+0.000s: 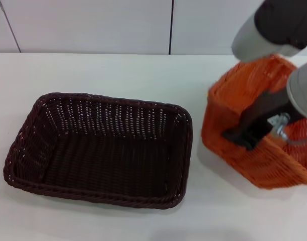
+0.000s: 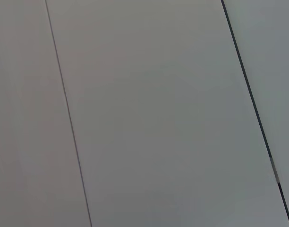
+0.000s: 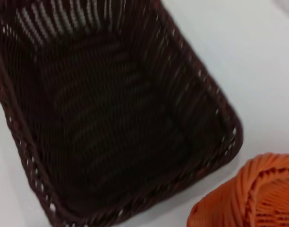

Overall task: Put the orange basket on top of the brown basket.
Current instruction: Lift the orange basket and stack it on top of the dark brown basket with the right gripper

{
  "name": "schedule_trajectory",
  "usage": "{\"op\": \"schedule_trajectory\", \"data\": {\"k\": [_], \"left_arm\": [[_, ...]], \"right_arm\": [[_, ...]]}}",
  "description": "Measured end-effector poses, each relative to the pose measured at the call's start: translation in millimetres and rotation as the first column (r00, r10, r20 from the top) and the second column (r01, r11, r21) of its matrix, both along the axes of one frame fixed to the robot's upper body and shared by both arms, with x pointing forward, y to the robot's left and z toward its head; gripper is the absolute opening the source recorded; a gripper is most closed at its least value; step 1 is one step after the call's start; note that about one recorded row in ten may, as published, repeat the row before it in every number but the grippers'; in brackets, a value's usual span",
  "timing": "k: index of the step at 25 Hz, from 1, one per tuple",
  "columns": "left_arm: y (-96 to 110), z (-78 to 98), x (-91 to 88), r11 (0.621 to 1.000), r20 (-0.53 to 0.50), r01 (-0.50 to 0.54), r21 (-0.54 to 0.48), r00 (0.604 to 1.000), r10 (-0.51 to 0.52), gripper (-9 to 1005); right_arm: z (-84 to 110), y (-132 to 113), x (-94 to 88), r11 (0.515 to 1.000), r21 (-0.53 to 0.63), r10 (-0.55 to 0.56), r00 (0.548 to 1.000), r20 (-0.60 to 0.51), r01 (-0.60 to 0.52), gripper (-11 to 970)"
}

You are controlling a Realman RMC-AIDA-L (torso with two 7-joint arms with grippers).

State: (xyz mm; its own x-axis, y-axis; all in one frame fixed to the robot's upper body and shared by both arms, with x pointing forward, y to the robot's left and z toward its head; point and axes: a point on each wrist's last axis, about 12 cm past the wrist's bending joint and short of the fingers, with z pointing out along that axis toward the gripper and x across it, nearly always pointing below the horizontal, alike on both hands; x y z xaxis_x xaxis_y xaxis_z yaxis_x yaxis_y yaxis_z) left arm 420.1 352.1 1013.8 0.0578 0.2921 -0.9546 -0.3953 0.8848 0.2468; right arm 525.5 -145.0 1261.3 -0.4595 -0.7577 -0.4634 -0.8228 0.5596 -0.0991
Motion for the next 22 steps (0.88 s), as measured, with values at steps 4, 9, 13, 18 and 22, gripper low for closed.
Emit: {"op": "schedule_trajectory", "data": {"k": [4, 9, 13, 18, 22], "left_arm": [[0.3, 0.5, 0.6, 1.0, 0.002, 0.001, 0.001, 1.0, -0.001, 757], [1.3, 1.0, 1.1, 1.0, 0.005, -0.004, 0.001, 1.0, 0.004, 757], [3.1, 0.9, -1.0, 1.0, 0.007, -0.021, -0.006, 1.0, 0.021, 757], [3.4, 0.0, -3.7, 0.999, 0.007, -0.04, -0.018, 0.999, 0.04, 757], [5.3, -0.9, -5.7, 0.997, 0.009, -0.071, -0.036, 0.997, 0.072, 757]], "right_arm": [[13.8, 3.1, 0.8, 1.0, -0.006, -0.008, 0.998, 0.069, 0.008, 119], [26.2, 16.5, 2.9, 0.998, -0.032, 0.054, 0.988, 0.142, -0.05, 119], [33.4, 36.7, -4.9, 0.966, -0.117, 0.253, 0.938, 0.236, -0.231, 119], [40.5, 59.2, -16.7, 0.854, -0.28, 0.516, 0.784, 0.345, -0.439, 118], [29.6, 70.4, -30.5, 0.68, -0.43, 0.731, 0.592, 0.34, -0.594, 118]]}}
